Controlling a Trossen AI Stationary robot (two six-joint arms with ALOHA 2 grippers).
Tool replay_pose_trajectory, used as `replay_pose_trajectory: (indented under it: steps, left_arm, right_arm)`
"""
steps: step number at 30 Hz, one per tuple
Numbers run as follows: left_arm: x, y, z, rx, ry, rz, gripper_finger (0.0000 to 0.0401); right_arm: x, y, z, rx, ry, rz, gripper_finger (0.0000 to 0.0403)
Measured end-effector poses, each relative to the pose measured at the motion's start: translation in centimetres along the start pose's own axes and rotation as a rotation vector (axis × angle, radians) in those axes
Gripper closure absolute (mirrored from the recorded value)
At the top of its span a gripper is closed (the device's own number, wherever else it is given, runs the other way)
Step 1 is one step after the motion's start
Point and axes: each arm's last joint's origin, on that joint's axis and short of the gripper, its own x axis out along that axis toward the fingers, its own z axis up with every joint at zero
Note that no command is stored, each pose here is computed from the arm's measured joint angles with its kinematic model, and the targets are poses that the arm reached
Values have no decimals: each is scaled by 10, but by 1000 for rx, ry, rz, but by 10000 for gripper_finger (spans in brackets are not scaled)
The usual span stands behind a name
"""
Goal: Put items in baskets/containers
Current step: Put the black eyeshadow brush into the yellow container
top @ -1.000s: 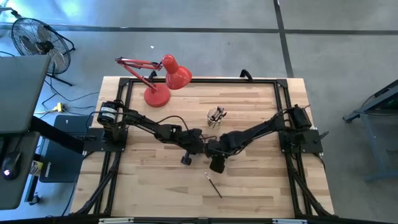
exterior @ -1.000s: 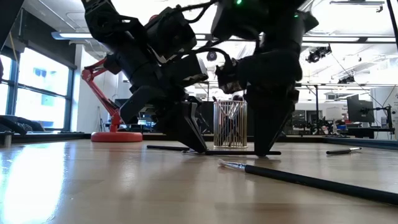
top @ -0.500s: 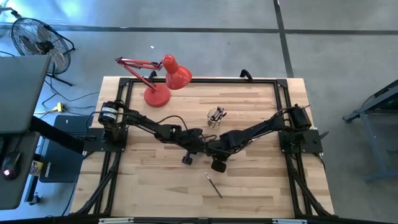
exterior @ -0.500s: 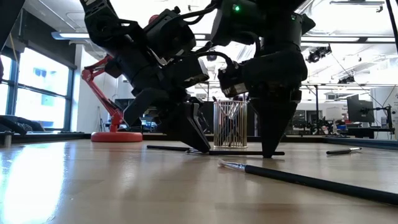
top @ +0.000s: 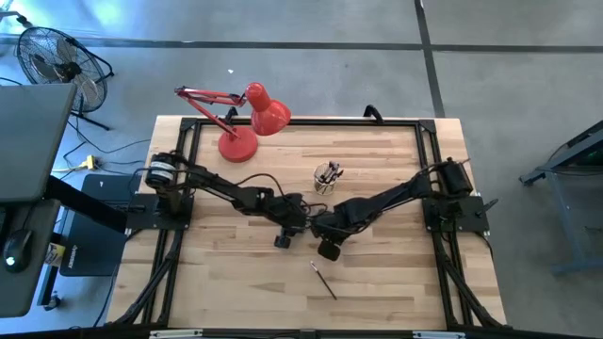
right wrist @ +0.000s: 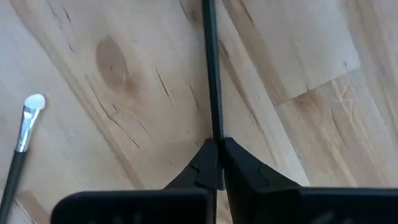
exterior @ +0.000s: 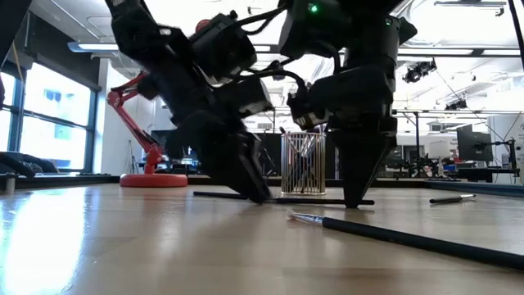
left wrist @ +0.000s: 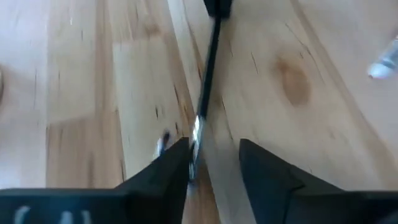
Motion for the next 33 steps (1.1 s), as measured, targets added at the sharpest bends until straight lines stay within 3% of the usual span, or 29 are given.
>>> replay_pose_trajectory:
  steps: [4, 10, 18, 24, 30, 33]
  left_arm:
    - [-21, 4, 6, -26, 16, -23, 239]
    - [-78, 27, 19, -154, -43, -91, 234]
    - [-105, 43, 16, -377, -123, -97, 234]
    - [-102, 33, 18, -479, -234, -132, 234]
    - [-96, 16, 38, -553, -437, -102, 234]
    - [-100, 7, 53, -588, -616, -65, 234]
  right_arm:
    - [-14, 7, -11, -10, -35, -14, 399]
    - [-28, 14, -22, -7, -51, -32, 400]
    - [-50, 20, -43, -14, -148, -72, 401]
    - [-64, 1, -79, 66, -287, 15, 402]
    - [-73, -28, -112, 236, -628, 241, 402]
    - [-77, -38, -120, 292, -833, 376, 402]
